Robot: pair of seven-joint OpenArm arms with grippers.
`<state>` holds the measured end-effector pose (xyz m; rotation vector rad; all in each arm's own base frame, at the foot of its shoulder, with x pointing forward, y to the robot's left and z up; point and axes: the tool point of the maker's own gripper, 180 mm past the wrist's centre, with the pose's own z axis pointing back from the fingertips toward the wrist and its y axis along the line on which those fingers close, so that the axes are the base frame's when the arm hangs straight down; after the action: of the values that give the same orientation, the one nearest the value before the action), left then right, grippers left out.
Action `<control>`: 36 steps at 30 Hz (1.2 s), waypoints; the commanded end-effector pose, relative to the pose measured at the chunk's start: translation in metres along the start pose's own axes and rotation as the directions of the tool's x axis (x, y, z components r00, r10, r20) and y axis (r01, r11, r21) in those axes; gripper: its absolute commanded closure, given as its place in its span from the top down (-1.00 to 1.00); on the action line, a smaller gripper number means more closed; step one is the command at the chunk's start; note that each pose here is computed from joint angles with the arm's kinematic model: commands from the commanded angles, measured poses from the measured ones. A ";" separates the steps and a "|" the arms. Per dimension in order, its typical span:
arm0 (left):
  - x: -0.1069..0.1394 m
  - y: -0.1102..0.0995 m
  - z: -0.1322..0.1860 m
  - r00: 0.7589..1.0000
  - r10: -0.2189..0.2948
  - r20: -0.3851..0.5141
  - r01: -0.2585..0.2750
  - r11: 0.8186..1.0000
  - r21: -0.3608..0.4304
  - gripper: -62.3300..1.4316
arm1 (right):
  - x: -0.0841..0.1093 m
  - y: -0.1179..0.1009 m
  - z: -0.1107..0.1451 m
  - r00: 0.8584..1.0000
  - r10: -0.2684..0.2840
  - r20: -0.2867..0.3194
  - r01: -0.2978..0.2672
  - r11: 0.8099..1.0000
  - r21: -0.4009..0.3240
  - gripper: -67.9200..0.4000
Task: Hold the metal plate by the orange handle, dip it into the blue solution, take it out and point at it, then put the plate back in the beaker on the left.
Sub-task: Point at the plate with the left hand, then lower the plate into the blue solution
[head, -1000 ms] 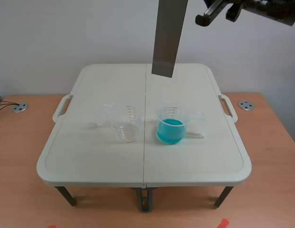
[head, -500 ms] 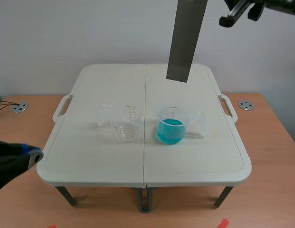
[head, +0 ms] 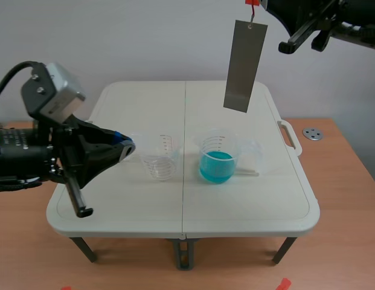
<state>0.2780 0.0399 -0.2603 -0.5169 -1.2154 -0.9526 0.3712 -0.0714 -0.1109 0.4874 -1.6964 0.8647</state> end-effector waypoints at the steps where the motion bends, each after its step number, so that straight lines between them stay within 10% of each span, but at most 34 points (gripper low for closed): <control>1: 0.008 -0.004 -0.010 0.999 0.008 0.036 -0.008 1.000 -0.007 -0.90 | 0.013 -0.002 -0.005 0.999 0.007 0.046 -0.007 1.000 0.012 -0.95; 15: 0.010 -0.013 -0.094 0.999 -0.015 0.050 0.017 0.999 -0.034 -0.90 | 0.002 0.014 -0.013 0.999 -0.033 0.038 0.031 0.998 0.055 -0.95; 36: 0.008 0.034 -0.129 0.998 -0.052 0.039 0.043 0.978 0.202 -0.90 | 0.000 0.014 -0.012 0.999 -0.031 0.030 0.030 0.998 0.055 -0.95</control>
<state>0.3730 -0.0419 -0.3008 -0.3455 -1.3059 -0.8632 0.3685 -0.0512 -0.1267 0.5639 -1.6574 0.8784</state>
